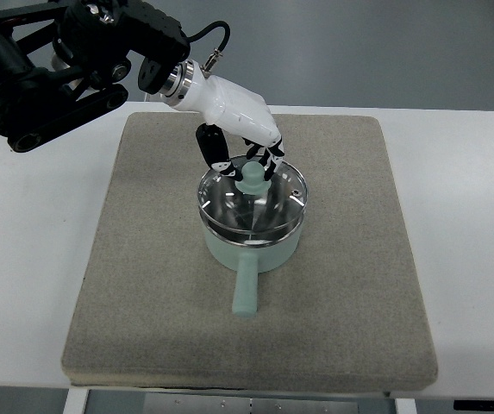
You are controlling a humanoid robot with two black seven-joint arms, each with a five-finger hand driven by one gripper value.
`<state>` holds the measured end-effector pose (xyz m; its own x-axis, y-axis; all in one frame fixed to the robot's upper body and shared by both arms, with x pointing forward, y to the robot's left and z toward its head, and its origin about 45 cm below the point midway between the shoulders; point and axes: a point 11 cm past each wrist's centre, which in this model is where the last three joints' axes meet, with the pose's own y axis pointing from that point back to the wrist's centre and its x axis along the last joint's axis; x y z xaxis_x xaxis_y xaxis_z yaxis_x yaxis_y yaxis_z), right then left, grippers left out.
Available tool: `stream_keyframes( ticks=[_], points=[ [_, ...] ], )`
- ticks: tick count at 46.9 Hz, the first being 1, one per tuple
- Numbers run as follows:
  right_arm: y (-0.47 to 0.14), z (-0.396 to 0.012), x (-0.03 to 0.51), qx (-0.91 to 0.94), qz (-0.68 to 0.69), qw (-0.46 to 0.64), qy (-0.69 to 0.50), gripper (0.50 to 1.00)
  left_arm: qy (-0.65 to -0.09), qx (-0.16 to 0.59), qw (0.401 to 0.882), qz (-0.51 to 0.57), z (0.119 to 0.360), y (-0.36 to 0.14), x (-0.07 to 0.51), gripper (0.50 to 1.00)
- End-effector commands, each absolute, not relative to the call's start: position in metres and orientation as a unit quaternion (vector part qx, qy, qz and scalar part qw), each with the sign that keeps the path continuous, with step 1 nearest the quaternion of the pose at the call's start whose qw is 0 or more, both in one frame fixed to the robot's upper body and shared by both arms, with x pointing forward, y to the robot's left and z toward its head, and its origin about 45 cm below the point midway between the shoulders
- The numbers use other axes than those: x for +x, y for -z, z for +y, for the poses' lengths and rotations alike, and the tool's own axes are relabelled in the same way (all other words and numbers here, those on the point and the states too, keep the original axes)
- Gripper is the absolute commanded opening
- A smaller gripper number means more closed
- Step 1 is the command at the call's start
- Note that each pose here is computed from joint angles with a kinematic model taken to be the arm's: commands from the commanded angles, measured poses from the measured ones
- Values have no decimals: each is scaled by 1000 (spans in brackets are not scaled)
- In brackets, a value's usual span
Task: Place lid left of pot with left hand
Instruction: 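Lift the glass lid off the saucepan with the left hand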
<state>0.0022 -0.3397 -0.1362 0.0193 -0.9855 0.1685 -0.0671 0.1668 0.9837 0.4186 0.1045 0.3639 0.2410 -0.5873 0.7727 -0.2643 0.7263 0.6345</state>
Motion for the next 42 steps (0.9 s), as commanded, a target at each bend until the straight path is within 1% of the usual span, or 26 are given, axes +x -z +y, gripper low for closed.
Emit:
stream_keyframes(
  ticks=[1, 18, 27, 32, 42],
  points=[
    [136, -339, 2, 479, -550, 530, 434, 921, 113, 350, 705, -606, 104, -366, 419, 500],
    [136, -340, 2, 478, -550, 530, 433, 921, 106, 347, 698, -618, 101, -380, 420, 500],
    [136, -340, 2, 478, -550, 530, 433, 921, 100, 352, 696, -618, 107, -382, 423, 500],
    [136, -340, 2, 479, -550, 530, 433, 921, 82, 369, 698, -609, 120, -383, 435, 500],
    [136, -340, 2, 478, -550, 530, 433, 921, 35, 400, 699, -592, 161, -391, 453, 500]
  ],
)
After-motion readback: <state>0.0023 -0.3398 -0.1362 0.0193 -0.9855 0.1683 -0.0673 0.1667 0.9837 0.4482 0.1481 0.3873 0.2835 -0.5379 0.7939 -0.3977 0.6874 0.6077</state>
